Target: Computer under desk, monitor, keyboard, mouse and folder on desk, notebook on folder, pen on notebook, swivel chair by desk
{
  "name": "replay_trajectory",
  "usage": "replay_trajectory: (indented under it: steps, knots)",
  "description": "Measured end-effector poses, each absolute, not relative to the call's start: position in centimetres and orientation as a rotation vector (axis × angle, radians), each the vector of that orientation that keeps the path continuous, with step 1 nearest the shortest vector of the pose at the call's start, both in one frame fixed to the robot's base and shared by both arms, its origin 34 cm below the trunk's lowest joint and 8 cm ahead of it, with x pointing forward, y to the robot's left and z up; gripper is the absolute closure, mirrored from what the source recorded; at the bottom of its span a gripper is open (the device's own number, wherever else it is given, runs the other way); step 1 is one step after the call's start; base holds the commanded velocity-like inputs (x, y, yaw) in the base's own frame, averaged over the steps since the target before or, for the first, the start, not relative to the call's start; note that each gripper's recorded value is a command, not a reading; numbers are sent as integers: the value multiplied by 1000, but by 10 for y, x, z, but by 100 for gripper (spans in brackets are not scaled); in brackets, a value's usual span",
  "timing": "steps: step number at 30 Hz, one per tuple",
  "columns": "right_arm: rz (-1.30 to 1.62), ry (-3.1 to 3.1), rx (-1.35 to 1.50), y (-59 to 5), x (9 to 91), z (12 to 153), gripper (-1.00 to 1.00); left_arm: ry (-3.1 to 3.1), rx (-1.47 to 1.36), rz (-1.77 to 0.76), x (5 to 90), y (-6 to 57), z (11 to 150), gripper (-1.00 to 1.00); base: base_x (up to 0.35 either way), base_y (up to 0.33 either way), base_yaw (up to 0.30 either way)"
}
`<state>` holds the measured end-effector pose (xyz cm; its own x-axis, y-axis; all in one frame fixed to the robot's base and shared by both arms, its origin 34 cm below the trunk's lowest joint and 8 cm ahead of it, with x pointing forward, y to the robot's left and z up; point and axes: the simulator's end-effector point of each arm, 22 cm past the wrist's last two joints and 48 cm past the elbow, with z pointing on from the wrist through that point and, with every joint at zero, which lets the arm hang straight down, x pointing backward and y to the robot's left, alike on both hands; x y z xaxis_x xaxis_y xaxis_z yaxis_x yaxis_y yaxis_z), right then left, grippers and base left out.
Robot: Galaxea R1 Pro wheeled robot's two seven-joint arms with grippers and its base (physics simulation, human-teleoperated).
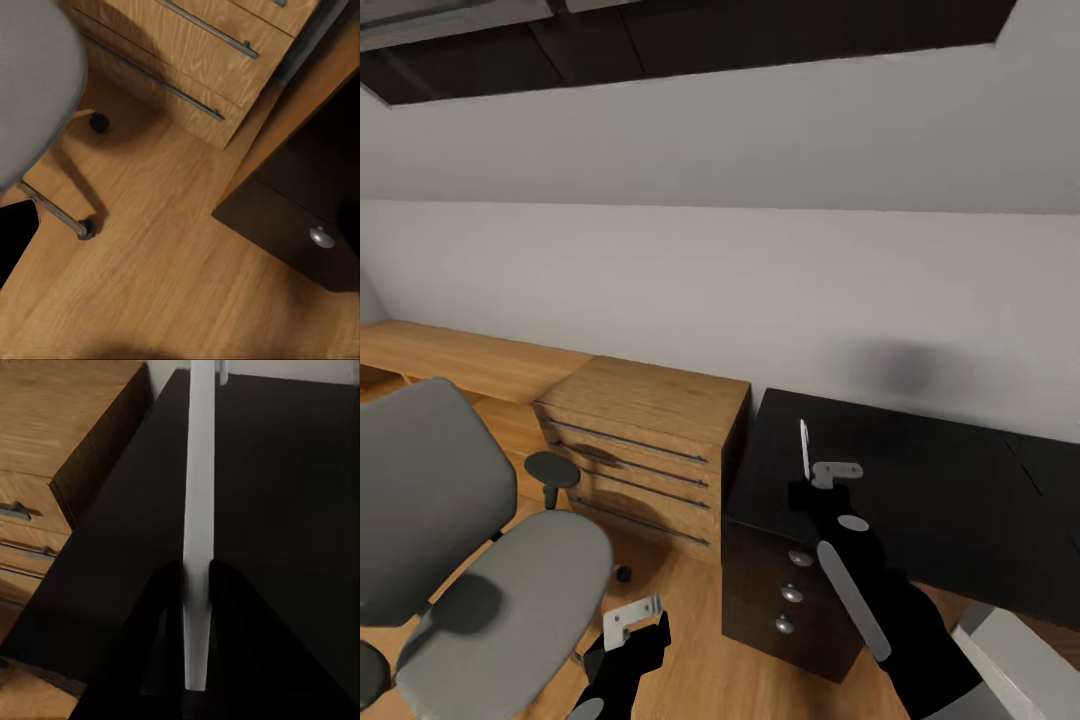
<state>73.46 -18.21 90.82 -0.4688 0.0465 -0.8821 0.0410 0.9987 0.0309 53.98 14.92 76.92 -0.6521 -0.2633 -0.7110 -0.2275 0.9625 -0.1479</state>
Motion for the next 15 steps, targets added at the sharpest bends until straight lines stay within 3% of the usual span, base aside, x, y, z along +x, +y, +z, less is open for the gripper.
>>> replay_trajectory:
  steps: [3,8,15]
  knots:
    - [6,2055,81,-184,733,915,100,2304,-342,-58,539,149,773,-100,-283,0,0]
    - [30,2023,98,-179,733,932,100,2303,-344,-61,540,149,774,-100,-77,0,0]
    - [57,2031,339,-245,739,929,100,2301,-335,-71,540,147,775,-100,-2,0,-219]
